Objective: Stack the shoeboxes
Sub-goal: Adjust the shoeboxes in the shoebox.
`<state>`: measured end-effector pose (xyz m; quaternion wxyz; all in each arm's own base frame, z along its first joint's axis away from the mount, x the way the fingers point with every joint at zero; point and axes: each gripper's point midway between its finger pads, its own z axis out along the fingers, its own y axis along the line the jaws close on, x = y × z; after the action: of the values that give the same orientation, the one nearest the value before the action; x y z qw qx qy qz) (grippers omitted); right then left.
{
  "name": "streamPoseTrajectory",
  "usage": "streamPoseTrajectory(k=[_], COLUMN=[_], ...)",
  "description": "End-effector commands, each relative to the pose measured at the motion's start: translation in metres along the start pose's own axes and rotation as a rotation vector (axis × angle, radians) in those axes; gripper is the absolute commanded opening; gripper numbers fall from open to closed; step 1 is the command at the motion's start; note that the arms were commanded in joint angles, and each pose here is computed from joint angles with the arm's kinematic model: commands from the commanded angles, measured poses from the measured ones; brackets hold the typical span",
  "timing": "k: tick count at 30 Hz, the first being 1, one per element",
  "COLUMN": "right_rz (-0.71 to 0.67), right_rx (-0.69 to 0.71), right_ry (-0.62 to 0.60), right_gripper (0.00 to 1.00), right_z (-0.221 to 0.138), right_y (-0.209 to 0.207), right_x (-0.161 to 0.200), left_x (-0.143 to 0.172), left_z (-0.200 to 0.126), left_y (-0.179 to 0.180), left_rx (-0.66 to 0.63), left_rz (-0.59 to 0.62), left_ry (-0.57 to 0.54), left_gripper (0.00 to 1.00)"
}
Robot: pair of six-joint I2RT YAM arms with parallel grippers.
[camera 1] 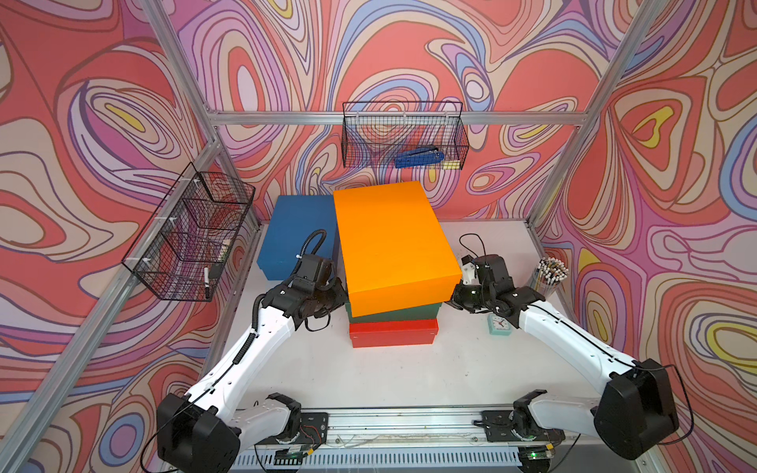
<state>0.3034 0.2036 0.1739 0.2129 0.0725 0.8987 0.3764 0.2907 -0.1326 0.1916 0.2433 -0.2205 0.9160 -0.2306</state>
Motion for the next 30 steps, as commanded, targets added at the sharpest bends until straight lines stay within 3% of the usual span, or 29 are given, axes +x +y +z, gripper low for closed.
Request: streamPoseTrajectory(k=[1, 17, 24, 30], right_rz=[-0.021, -0.020, -0.003, -0.012], right_rx=[-0.059, -0.082, -0.084, -0.045], right_ry=[0.009, -0.012, 0.002, 0.021], right_gripper=[0.00, 0.00, 0.00, 0.00], right_z=[0.000, -0.015, -0.009, 0.002], right_y=[0.018, 0.027, 0.021, 0.009], right_x=[0.007, 0.012, 0.018, 0.020], left_x=[0.010, 0.030, 0.034, 0.033], left_z=[-0.004, 0.006, 0.004, 0.006], left_y=[-0.001, 0.002, -0.007, 0.005], left_rx=[0.010, 0.008, 0.023, -0.039], left_rz=[-0.009, -0.014, 0.007, 0.033], left_ry=[0.024, 0.066, 0.066, 0.052], left_gripper=[0.09, 0.09, 0.09, 0.09])
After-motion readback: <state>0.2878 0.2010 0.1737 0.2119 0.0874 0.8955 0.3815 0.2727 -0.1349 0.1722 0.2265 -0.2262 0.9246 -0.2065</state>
